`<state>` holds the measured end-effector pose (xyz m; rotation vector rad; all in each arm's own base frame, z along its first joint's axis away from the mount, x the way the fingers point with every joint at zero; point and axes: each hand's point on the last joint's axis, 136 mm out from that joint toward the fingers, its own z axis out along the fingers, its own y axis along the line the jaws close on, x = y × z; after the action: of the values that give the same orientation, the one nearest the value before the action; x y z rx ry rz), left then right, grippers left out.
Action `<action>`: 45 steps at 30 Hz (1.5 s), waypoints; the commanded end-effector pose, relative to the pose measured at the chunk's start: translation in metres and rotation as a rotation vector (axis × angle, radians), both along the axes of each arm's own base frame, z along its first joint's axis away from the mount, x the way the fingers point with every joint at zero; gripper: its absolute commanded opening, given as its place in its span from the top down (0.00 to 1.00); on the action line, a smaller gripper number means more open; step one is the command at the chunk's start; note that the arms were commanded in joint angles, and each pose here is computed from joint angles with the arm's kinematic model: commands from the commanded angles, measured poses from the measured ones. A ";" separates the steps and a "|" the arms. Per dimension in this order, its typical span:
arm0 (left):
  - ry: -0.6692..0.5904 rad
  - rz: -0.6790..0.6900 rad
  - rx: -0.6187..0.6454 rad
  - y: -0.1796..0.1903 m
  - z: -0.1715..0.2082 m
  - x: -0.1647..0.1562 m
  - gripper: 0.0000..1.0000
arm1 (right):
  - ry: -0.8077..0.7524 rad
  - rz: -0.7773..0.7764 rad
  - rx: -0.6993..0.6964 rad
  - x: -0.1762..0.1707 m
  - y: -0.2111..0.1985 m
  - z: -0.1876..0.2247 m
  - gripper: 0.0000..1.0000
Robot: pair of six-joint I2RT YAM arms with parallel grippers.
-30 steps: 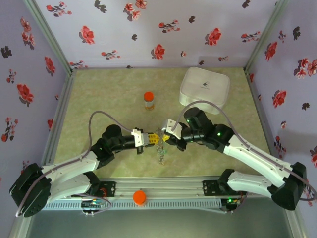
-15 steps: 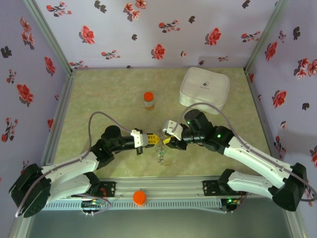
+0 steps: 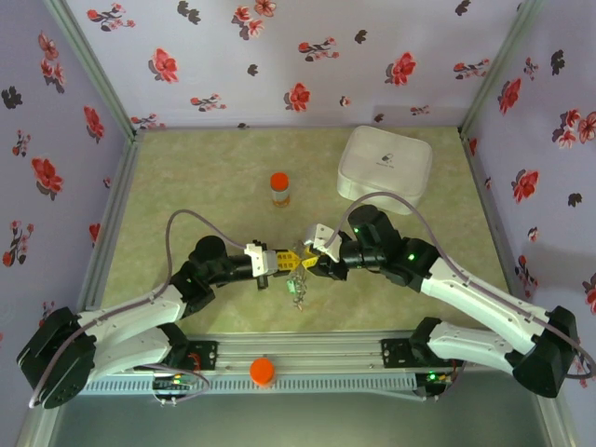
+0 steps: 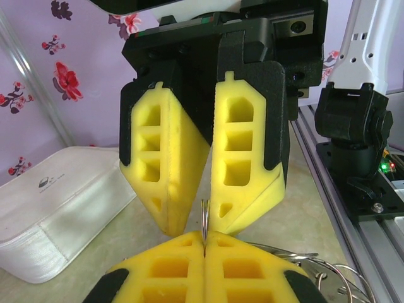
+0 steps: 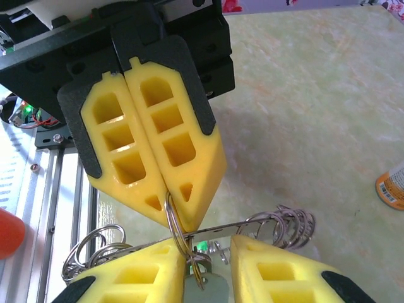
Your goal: Put the keys on the keyring
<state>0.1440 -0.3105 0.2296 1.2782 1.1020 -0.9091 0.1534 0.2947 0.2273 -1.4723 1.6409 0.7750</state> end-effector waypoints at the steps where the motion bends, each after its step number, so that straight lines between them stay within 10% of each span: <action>1: -0.040 -0.027 -0.063 0.000 0.020 -0.006 1.00 | 0.013 0.029 0.034 -0.006 0.004 0.005 0.76; 11: -0.042 -0.017 -0.055 0.000 0.018 -0.004 1.00 | 0.008 0.031 0.037 -0.009 0.004 0.015 1.00; 16: -0.043 0.049 0.012 0.000 0.007 0.009 0.65 | -0.012 0.011 -0.064 -0.008 -0.005 0.007 1.00; 31: -0.031 0.027 0.080 -0.003 -0.002 0.006 0.81 | -0.115 0.070 -0.454 -0.005 -0.003 -0.013 1.00; 45: -0.044 0.021 0.117 -0.004 -0.009 0.004 1.00 | -0.107 0.085 -0.361 -0.017 0.011 0.007 1.00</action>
<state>0.1469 -0.3115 0.2119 1.3684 1.1688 -0.8290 0.1461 0.2945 0.2093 -1.8584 1.7853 0.3516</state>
